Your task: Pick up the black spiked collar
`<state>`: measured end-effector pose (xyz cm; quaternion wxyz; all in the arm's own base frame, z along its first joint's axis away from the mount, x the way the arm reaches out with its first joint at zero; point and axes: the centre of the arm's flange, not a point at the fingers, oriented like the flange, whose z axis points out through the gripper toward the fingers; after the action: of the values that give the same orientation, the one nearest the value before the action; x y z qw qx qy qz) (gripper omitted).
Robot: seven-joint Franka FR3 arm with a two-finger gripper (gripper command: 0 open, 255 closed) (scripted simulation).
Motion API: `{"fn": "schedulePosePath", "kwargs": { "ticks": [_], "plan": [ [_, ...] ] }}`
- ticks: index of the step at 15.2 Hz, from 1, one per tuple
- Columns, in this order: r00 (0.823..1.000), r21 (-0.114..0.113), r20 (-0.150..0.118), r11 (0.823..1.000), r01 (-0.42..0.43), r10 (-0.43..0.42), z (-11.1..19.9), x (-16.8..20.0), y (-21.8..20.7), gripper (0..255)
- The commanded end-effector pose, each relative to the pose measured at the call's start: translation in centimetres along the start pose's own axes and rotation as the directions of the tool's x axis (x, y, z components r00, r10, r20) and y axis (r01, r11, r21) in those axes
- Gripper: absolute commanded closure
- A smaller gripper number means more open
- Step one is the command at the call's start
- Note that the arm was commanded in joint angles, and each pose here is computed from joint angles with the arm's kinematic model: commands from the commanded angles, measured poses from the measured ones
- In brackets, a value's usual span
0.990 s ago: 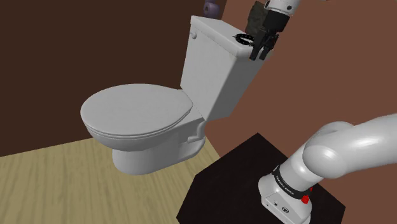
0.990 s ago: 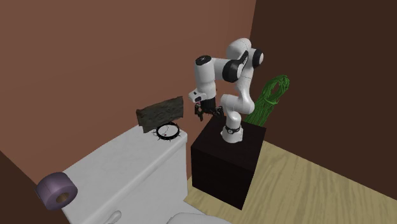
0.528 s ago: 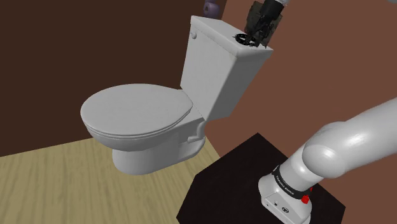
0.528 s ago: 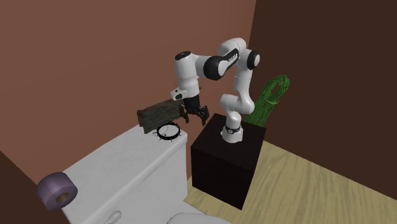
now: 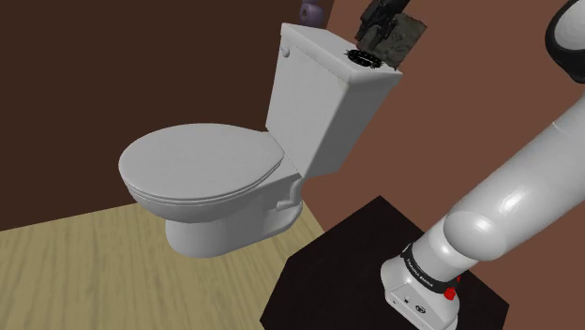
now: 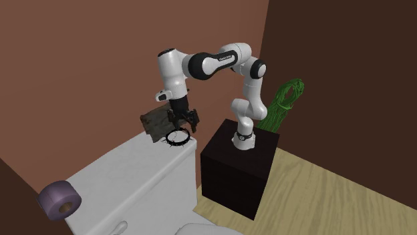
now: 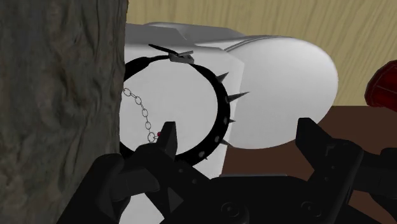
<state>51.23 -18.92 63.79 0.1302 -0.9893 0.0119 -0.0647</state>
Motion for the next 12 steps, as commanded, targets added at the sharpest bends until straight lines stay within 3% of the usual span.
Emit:
{"fn": "schedulePosePath", "kwargs": {
  "ticks": [1, 9, 10, 12],
  "plan": [
    [1.000, 0.008, -0.011, 1.000, -0.004, 0.004, 0.3, 0.6, 0.6, 0],
    [1.000, 0.008, -0.010, 1.000, -0.004, 0.004, 3.6, 0.2, 1.5, 0],
    [1.000, 0.008, -0.010, 1.000, -0.004, 0.004, 3.7, 0.2, 1.5, 255],
    [1.000, 0.008, -0.010, 1.000, -0.004, 0.004, 3.7, 0.2, 1.5, 255]
  ]
}}
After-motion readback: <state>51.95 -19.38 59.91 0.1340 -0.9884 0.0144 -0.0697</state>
